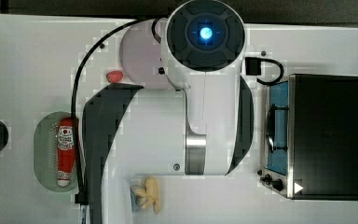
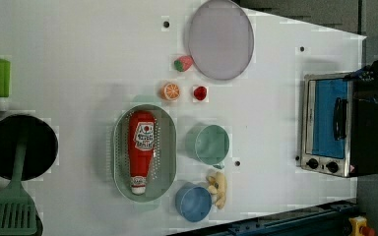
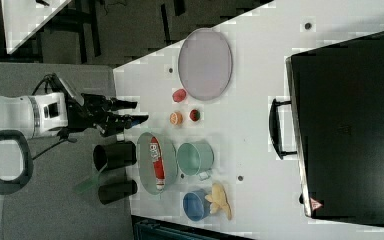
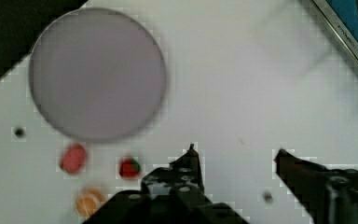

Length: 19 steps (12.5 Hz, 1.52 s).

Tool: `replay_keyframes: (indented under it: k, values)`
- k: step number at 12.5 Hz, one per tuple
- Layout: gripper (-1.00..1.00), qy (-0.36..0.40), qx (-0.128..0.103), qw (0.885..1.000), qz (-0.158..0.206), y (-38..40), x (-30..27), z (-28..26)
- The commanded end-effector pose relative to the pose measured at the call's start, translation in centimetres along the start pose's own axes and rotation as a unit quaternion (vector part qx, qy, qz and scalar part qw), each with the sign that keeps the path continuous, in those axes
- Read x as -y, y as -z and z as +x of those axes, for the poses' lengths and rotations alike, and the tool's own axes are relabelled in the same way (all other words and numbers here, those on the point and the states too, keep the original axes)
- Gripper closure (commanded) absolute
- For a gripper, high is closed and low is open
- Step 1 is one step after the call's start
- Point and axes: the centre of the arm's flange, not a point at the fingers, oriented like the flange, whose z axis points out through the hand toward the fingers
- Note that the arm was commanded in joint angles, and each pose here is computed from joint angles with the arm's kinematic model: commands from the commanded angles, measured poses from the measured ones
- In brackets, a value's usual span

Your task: Pick ketchup from strainer and place it on the table

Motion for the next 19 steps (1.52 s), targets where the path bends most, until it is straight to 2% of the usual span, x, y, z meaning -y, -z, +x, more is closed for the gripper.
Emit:
replay_keyframes:
  k: [1, 3, 9, 13, 16, 19]
  values:
    - [-0.59, -0.041, -0.003, 0.999, 0.012, 7.2, -4.6, -4.7]
    - [-1.00, -0.029, -0.004, 1.000, 0.010, 7.0, -3.5, -5.5]
    - [-1.00, 0.084, -0.002, 0.996, -0.007, 4.6, 5.6, -13.7]
    - [-1.00, 0.176, 0.002, 0.984, -0.014, 1.8, 12.1, -22.1]
    - [-1.00, 0.237, 0.015, 0.971, -0.017, -2.2, 15.4, -27.6]
    - [-1.00, 0.281, 0.024, 0.960, 0.001, -7.8, 17.4, -31.9]
